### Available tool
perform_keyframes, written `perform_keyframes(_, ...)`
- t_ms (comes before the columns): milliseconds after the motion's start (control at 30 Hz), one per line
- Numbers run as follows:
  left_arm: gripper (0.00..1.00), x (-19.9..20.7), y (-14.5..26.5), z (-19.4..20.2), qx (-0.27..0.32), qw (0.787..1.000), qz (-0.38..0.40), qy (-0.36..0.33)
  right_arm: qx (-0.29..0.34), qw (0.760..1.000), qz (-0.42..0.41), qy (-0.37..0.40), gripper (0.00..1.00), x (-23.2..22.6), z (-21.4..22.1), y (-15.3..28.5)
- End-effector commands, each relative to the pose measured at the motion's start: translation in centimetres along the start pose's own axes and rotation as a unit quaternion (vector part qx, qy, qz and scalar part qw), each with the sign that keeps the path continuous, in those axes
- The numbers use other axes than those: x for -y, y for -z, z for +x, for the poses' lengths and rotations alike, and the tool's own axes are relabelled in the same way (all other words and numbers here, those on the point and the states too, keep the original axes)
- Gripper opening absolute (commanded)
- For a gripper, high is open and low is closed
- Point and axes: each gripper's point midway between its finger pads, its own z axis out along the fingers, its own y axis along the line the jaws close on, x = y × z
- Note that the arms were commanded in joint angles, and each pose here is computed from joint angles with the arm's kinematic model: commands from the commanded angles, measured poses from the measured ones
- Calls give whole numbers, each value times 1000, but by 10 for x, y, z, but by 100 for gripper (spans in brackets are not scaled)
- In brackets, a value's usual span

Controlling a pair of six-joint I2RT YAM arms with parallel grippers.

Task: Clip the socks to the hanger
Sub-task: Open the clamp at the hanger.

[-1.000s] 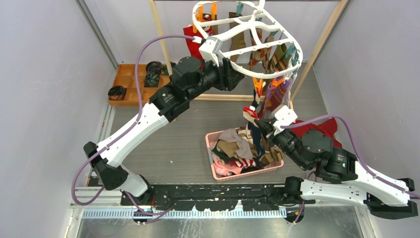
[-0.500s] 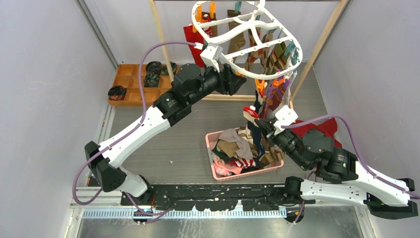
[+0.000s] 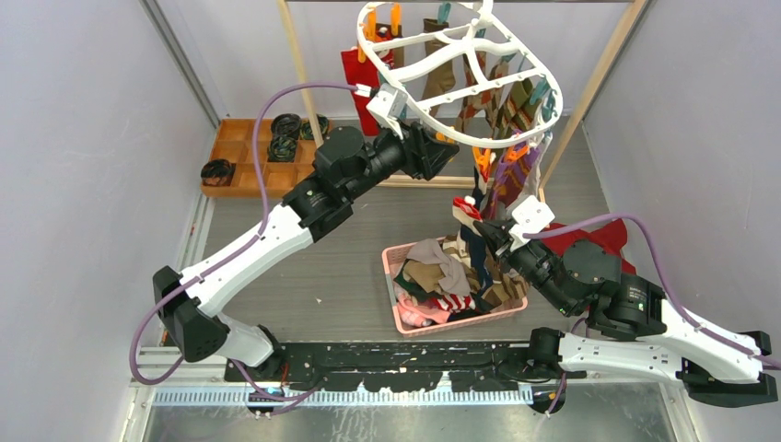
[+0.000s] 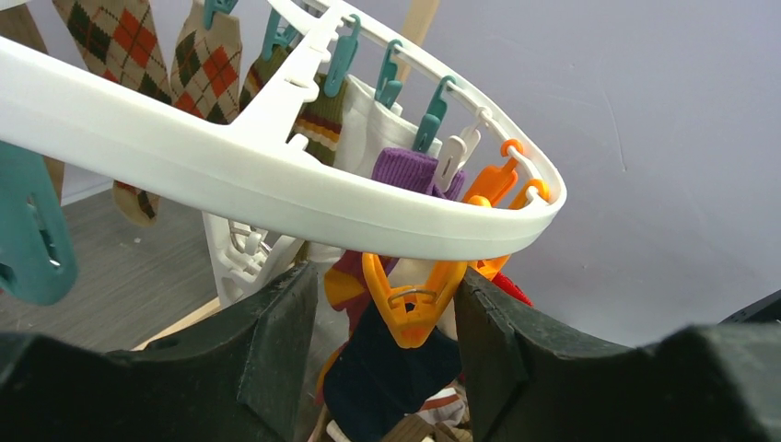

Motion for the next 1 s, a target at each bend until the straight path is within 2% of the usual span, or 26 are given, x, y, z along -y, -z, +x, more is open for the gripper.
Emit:
perform_keyframes(0, 57, 18, 11, -36, 61, 998, 29, -13, 32, 999, 11, -20, 1, 9, -23, 5)
perform_keyframes(233, 56, 21, 9, -36, 72, 997, 20, -29, 31, 999, 11, -19, 1, 8, -22, 4)
perform_keyframes(433, 62, 21, 8, -35, 80, 996, -1, -38, 31, 999, 12, -19, 1, 8, -22, 4)
perform_keyframes(967, 58, 19, 8, -39, 105, 991, -43, -64, 32, 999, 12, -19, 1, 8, -22, 4)
